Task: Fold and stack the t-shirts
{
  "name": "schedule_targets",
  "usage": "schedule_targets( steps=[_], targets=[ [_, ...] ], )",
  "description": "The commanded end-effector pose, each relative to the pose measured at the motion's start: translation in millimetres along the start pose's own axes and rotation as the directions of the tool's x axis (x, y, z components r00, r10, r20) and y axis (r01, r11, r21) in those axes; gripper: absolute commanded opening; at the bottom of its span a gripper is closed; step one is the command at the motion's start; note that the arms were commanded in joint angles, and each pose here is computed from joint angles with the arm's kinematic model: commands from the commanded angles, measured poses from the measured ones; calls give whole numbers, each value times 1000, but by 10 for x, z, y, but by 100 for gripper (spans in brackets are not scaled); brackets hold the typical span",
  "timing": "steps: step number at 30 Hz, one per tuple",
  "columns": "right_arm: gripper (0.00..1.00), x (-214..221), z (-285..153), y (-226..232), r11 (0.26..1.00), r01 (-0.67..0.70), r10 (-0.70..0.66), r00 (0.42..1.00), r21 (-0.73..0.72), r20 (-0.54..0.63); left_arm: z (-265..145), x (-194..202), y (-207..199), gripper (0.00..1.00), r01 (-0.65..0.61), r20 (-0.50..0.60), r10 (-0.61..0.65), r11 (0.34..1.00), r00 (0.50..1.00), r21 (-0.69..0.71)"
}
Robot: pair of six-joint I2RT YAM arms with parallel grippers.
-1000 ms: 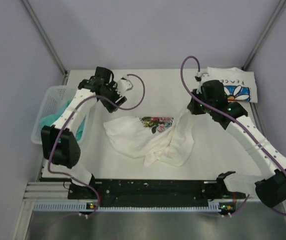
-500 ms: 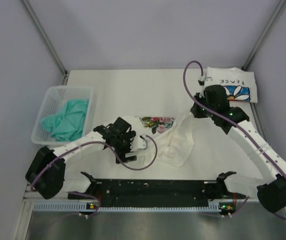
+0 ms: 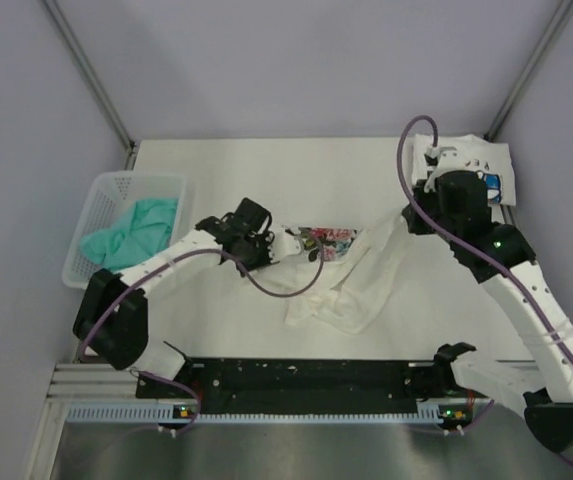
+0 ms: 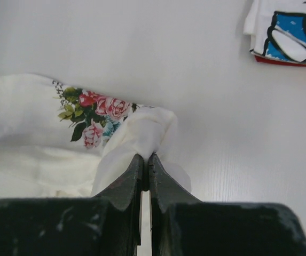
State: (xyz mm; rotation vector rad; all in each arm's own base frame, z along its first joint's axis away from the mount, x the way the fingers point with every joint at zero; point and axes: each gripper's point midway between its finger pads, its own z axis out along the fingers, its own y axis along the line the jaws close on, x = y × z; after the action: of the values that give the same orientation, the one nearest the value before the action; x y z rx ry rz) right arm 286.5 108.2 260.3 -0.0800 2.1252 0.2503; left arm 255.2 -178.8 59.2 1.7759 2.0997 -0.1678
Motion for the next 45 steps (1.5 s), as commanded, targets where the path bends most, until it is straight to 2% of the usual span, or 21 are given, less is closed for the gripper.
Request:
schedule_targets(
  steps=[1, 5, 9, 14, 20, 24, 28, 32, 33, 36, 38, 41, 42, 45],
  targets=[
    [0, -865, -773, -117, 999, -15, 2, 964, 47, 265, -1190, -303, 506, 0, 114, 173, -76, 969, 982, -220],
    [0, -1295, -1494, -102, 1000, -18, 12, 911, 10, 412, -2309, -313, 616, 0, 151, 295, -27, 900, 955, -408],
    [0, -1521, -2051, -111, 1000, -18, 26, 855, -21, 518, -2980, -371, 393, 0, 146, 376, 53, 864, 925, -482],
    [0, -1577, -2469, -79, 998, -4, 39, 834, -66, 551, -3408, -426, 116, 0, 177, 462, 73, 862, 884, -476],
    [0, -1598, -3091, -134, 995, -15, 74, 785, -101, 615, -3796, -476, -341, 0, 106, 538, 188, 877, 821, -468],
    [0, -1550, -3276, -147, 991, -36, 110, 768, -130, 630, -3886, -451, -449, 0, 86, 543, 217, 874, 811, -478],
    [0, -1564, -3034, -157, 989, -95, 141, 806, -110, 575, -3771, -396, -265, 0, 87, 488, 206, 855, 848, -511],
    [0, -1782, -2757, -253, 992, -129, 110, 815, -6, 570, -3669, -451, 136, 0, 140, 441, 130, 837, 888, -529],
    [0, -1830, -2577, -262, 992, -124, 87, 833, 32, 546, -3571, -468, 264, 0, 143, 420, 110, 838, 901, -526],
    [0, -1846, -1782, -220, 990, -64, 6, 912, 129, 410, -3113, -474, 726, 0, 154, 354, 40, 852, 934, -501],
    [0, -1835, -1162, -179, 985, -36, -24, 941, 171, 338, -2805, -480, 1042, 0, 178, 351, -4, 868, 936, -464],
    [0, -1801, -344, -216, 974, -21, -45, 958, 228, 282, -2255, -509, 1356, 0, 162, 359, -30, 925, 933, -343],
    [0, -1796, -103, -240, 973, -29, -35, 962, 230, 271, -2066, -515, 1466, 2, 158, 357, -36, 935, 933, -319],
    [0, -1633, 707, -346, 975, -47, 3, 979, 217, 202, -1485, -417, 1896, 0, 187, 303, -97, 941, 948, -284]
  ],
)
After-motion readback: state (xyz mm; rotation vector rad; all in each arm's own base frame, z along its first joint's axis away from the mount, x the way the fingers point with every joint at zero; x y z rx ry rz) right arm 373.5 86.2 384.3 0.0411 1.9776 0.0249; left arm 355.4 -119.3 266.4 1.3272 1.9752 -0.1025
